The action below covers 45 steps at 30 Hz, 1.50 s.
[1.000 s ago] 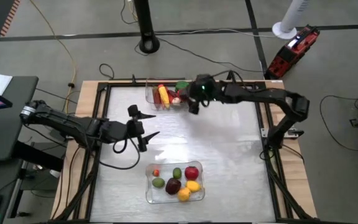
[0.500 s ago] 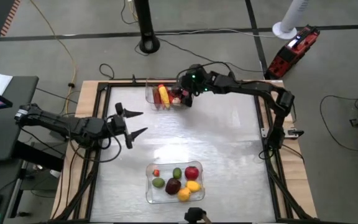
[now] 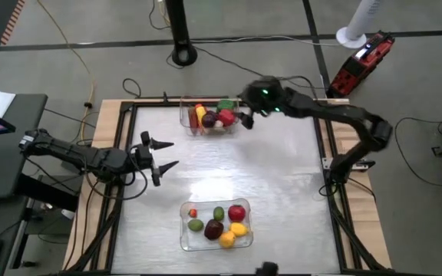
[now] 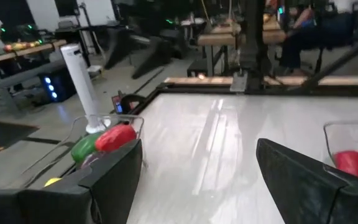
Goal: Sort produce into baskets
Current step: Return to Home Position
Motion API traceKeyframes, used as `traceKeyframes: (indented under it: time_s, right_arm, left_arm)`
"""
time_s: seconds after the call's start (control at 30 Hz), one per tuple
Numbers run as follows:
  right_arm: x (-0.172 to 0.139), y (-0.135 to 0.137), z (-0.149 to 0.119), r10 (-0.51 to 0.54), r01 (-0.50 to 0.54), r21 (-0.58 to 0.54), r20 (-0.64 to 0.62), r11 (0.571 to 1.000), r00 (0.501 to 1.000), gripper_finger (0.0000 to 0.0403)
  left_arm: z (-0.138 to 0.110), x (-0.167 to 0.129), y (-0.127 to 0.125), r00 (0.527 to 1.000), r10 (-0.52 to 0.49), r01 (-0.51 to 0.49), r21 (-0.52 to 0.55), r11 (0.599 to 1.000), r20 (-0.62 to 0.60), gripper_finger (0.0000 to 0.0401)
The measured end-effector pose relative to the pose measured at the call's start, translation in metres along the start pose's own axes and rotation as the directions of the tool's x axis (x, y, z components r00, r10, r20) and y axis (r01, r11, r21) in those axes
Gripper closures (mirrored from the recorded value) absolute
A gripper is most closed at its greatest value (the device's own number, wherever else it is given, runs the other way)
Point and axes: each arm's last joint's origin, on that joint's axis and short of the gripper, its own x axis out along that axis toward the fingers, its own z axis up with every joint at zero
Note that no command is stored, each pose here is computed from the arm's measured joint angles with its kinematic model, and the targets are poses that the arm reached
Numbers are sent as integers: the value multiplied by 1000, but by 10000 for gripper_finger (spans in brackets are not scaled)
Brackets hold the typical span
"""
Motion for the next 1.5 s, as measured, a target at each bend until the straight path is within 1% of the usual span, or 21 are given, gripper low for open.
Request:
traceKeyframes:
  time_s: [0.1,0.13,0.27,0.33,0.4,0.47,0.57,0.67,0.77,0.83,0.9,0.97,1.0,1.13,1.2,1.3,1.37,1.43,1.5]
  right_arm:
    - [-22,7,-16,-38,37,22,60,999,997,19]
    - [-30,11,-21,-39,36,34,77,999,996,19]
    - [-55,26,-38,-39,28,69,152,997,988,19]
    - [-63,34,-47,-34,17,86,205,996,978,19]
    - [-72,40,-57,-54,30,97,254,995,966,19]
    - [-83,46,-68,-99,66,113,316,991,944,19]
    - [-97,53,-84,-171,123,149,375,981,911,19]
    - [-113,54,-90,-222,160,176,430,971,875,19]
    - [-130,56,-92,-238,155,207,483,966,842,19]
    - [-136,60,-99,-225,135,209,500,968,836,19]
    - [-137,67,-110,-204,118,201,493,973,846,19]
    - [-138,73,-125,-214,128,206,474,970,854,19]
    - [-139,76,-132,-226,138,213,477,967,850,19]
    - [-145,81,-150,-248,149,222,534,964,808,19]
    - [-149,82,-156,-250,152,218,549,964,797,19]
    - [-157,81,-163,-269,157,234,590,959,762,19]
    - [-162,81,-167,-278,158,243,614,957,739,19]
    - [-167,80,-170,-283,155,255,615,955,736,19]
    - [-172,79,-173,-287,148,268,615,952,734,19]
  left_arm:
    - [-6,-5,3,1000,2,-1,-32,999,30,97]
    - [-7,-7,4,999,3,-1,-50,999,47,97]
    - [-17,-12,8,998,17,-13,-73,997,53,97]
    - [-24,-14,10,998,38,-34,-77,996,45,97]
    - [-31,-15,11,998,52,-48,-88,995,44,97]
    - [-38,-17,13,997,67,-62,-104,993,41,97]
    - [-44,-20,15,996,70,-63,-129,990,55,97]
    - [-43,-25,18,994,74,-62,-144,988,83,97]
    - [-44,-29,21,992,86,-71,-154,985,97,97]
    - [-47,-31,22,992,94,-81,-150,985,81,97]
    - [-48,-33,24,992,99,-87,-155,984,72,97]
    - [-49,-35,26,991,114,-103,-155,983,67,97]
    - [-50,-36,27,990,123,-111,-155,982,66,97]
    - [-50,-39,29,988,135,-122,-165,979,74,97]
    - [-53,-39,29,989,135,-122,-166,978,68,97]
    - [-68,-35,26,989,143,-136,-150,979,42,97]
    - [-78,-33,26,984,179,-174,-133,976,22,97]
    - [-82,-33,26,980,198,-194,-126,973,17,97]
    - [-81,-34,26,981,191,-185,-132,974,33,97]
